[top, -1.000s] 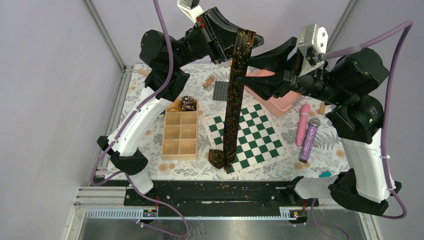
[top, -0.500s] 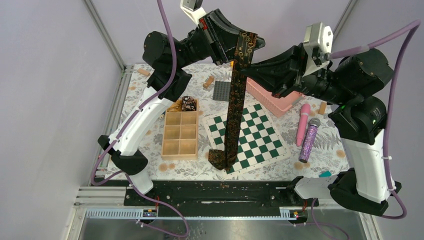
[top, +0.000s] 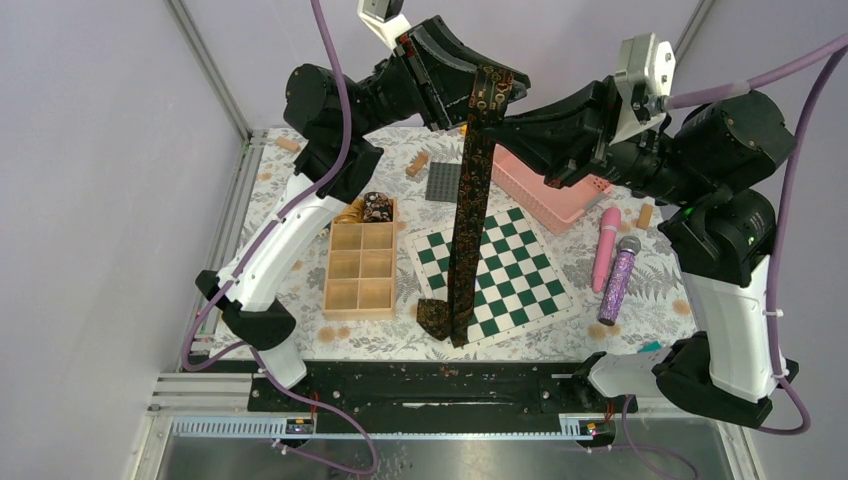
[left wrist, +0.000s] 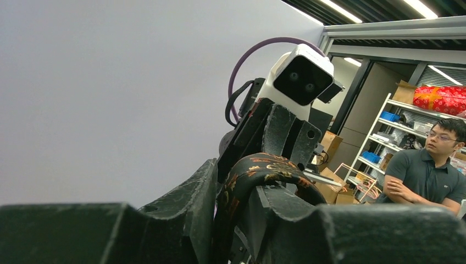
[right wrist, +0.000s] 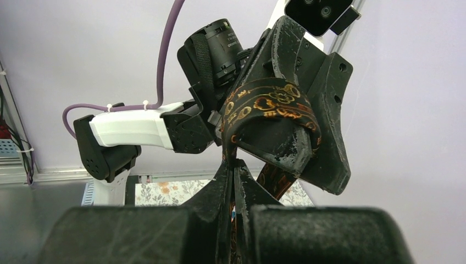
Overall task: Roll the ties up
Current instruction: Flatten out the tie at the center of the board.
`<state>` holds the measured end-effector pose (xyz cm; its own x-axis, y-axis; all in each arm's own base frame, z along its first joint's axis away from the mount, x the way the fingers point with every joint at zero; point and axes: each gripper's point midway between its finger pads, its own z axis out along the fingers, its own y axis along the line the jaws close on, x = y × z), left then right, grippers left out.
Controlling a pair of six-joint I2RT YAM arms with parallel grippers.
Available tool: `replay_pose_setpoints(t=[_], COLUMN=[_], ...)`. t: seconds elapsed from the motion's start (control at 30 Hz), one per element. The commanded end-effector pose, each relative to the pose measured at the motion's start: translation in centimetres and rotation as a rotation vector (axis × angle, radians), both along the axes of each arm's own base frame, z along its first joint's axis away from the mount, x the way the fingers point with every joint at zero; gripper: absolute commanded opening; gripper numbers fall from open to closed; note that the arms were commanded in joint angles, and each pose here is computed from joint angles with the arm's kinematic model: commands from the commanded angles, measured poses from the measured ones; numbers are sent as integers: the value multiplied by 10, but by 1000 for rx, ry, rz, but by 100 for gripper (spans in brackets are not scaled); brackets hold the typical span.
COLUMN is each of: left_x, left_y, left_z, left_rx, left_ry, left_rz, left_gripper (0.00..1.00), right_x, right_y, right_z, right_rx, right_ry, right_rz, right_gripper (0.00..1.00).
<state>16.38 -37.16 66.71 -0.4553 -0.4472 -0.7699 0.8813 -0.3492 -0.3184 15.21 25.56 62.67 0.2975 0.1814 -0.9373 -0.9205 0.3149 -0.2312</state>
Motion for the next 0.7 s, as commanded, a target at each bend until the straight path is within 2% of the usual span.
replay_pose_setpoints(t=[0.0,0.3,0.67], left_x=[-21,-22,-16], left_y=[15,15,9], left_z=[13,9,1], left_rx=[-43,-37,-20], left_ry=[-67,-73,-61], left_rz=[-28,-33,-23], left_gripper=[31,39,31], right_x=[1,-1,-7], right_y=[-7,-9,-11], right_z=[20,28,28], right_rx=[56,73,72], right_ry=[-29,-46,-50], right_rz=[-29,-36,-15], right_gripper=[0,0,0])
